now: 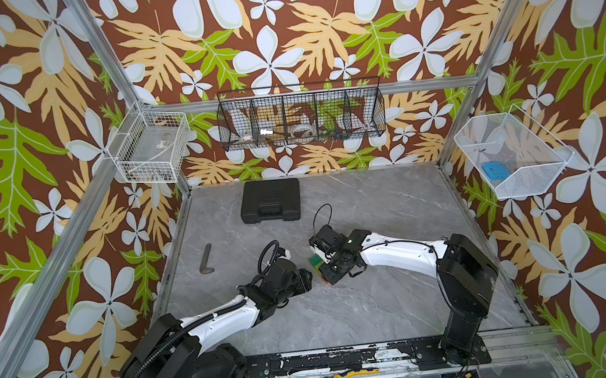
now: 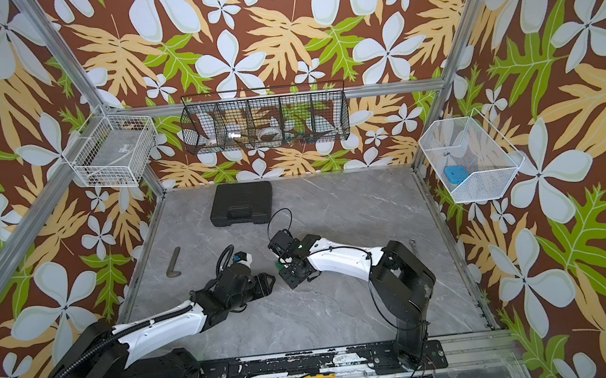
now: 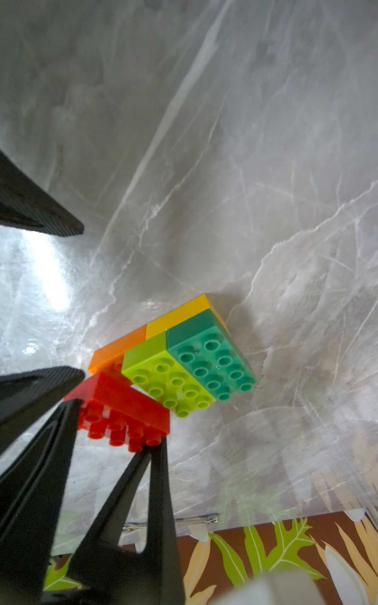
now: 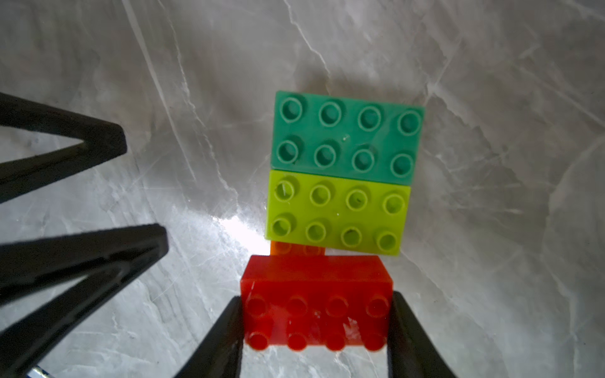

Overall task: Assemble a rectangle with lego
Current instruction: Assemble the lego brick with the lego brick.

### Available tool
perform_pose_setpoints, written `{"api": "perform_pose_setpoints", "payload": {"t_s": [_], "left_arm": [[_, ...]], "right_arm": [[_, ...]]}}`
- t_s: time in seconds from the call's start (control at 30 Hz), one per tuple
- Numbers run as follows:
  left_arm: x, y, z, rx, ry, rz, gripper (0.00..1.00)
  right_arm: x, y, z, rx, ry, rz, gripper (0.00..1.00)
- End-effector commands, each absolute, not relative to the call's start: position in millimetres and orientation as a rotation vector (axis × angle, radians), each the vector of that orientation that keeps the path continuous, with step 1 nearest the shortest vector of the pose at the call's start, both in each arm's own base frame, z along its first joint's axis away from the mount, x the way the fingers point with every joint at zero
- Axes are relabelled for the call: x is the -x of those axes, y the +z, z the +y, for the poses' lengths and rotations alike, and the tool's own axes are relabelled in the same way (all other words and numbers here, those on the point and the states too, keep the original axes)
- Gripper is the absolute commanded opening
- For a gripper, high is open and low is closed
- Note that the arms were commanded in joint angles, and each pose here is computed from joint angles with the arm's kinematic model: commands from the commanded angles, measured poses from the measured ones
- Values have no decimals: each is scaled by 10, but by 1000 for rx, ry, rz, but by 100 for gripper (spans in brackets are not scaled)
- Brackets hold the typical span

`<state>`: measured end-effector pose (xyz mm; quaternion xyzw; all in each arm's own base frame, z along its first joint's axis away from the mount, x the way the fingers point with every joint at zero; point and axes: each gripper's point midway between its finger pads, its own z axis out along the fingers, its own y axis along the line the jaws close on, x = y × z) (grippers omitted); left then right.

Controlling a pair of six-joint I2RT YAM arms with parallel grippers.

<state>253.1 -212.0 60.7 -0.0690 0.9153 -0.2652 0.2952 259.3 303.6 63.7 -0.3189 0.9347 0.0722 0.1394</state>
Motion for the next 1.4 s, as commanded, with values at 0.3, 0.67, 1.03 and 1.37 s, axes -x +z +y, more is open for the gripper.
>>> {"api": "perform_pose_setpoints", "payload": {"t_s": [0.3, 0.67, 1.03, 1.37], "left_arm": [[-2531, 613, -2116, 181, -710, 2431, 66], [-2534, 603, -2125, 181, -716, 2429, 66], [-2526, 596, -2139, 178, -728, 2431, 66], [-2521, 589, -2128, 181, -726, 2430, 66]], "right_arm": [[-2622, 605, 3029, 892, 180, 2717, 34], [-2666, 575, 3018, 873, 145, 2726, 34], [-2664, 533, 2974, 873, 114, 2733, 34], [-2695, 568, 3004, 871, 112, 2729, 33]]}}
